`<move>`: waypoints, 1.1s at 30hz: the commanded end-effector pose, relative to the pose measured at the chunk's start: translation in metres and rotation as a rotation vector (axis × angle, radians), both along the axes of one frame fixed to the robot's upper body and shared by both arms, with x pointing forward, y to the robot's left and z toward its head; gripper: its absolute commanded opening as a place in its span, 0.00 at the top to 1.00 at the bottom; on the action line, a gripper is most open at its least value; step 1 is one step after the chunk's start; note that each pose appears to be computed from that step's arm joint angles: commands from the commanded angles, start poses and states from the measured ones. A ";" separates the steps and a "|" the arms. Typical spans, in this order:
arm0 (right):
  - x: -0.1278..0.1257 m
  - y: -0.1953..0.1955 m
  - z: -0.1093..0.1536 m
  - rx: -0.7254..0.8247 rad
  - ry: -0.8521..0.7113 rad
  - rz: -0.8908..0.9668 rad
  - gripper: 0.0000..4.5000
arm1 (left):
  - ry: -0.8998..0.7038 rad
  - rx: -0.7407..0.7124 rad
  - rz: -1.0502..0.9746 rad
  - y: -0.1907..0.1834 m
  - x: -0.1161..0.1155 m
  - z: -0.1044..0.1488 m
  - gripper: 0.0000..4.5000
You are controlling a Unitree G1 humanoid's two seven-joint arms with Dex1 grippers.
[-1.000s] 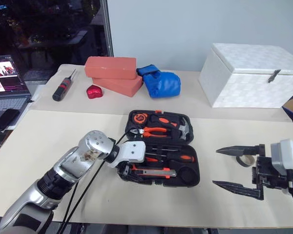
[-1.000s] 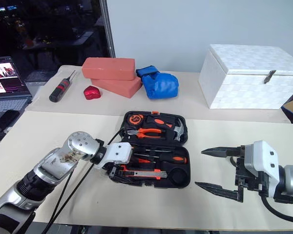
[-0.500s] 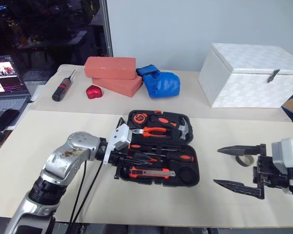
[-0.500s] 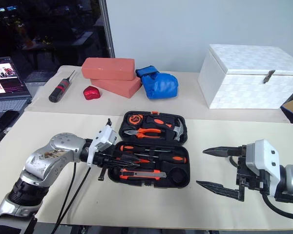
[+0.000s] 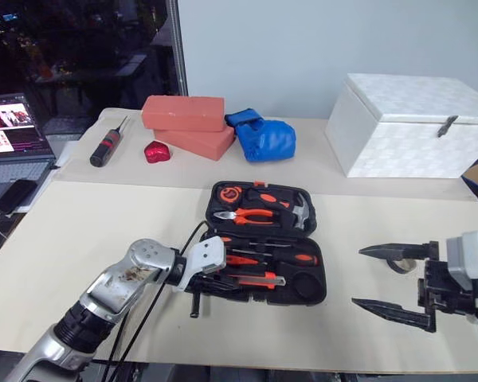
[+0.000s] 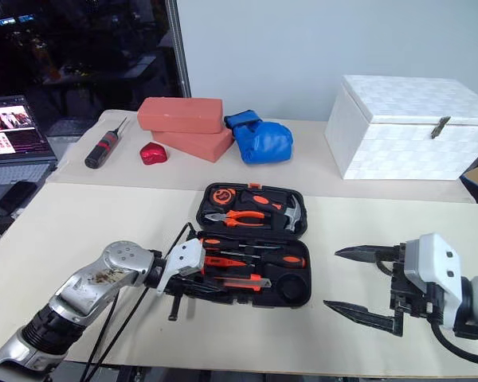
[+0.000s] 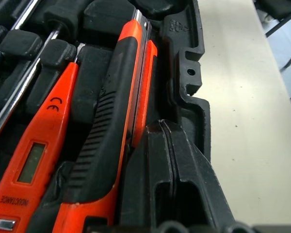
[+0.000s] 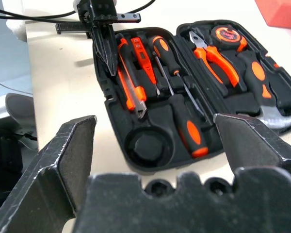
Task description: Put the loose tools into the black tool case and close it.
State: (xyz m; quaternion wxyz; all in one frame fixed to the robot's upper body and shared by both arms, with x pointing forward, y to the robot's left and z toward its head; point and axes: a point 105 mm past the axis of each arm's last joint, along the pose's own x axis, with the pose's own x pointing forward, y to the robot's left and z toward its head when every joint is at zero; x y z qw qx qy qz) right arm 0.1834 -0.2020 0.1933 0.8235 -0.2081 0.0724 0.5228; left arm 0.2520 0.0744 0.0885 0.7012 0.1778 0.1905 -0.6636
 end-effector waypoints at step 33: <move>-0.011 0.004 0.009 0.049 -0.017 -0.047 0.00 | -0.031 -0.117 0.126 -0.006 0.017 -0.005 0.99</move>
